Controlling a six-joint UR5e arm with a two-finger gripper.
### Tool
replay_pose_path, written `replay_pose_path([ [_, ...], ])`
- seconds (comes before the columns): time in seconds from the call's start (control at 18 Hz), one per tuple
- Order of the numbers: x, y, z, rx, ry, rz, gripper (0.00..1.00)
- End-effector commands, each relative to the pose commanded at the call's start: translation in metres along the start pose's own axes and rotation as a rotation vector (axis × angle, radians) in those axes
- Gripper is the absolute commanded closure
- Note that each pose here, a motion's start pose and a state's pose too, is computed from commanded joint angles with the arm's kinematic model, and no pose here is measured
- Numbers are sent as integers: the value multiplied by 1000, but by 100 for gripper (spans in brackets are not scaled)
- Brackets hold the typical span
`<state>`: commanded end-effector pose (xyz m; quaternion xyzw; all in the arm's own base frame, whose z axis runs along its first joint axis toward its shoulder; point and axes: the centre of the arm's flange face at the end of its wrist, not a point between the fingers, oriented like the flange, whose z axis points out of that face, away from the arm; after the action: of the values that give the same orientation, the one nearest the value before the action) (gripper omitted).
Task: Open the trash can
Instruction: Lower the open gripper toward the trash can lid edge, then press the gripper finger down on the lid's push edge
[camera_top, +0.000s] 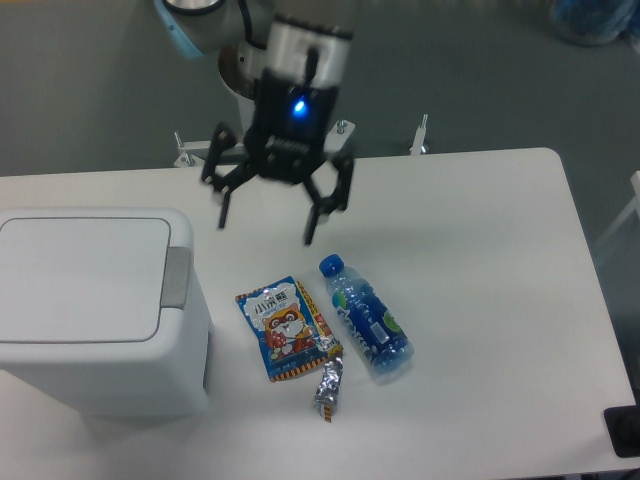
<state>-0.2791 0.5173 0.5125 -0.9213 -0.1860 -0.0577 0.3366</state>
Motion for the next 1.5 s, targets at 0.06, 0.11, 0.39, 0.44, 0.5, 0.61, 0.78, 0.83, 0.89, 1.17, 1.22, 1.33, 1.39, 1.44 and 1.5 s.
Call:
replay_pose_path([
  [0.06,0,1,4,-6,3,0,0],
  [0.11,4,1,7,-10,7,5,0],
  [0.39,6,4,21,-29,18,7,0],
  [0.44,6,4,24,-32,19,9,0],
  [0.5,5,4,27,-31,20,11,0],
  [0.61,4,5,32,-34,22,14,0],
  [0.78,6,7,37,-44,27,16,0],
  [0.83,6,7,37,-44,27,16,0],
  [0.89,6,7,37,-44,27,16,0],
  [1.17,5,9,42,-52,30,14,0],
  [1.22,5,10,43,-55,31,13,0],
  [1.33,4,10,44,-56,31,12,0],
  [1.39,4,10,44,-56,31,12,0],
  [1.44,4,11,44,-59,32,11,0],
  [1.5,4,12,46,-61,33,10,0],
])
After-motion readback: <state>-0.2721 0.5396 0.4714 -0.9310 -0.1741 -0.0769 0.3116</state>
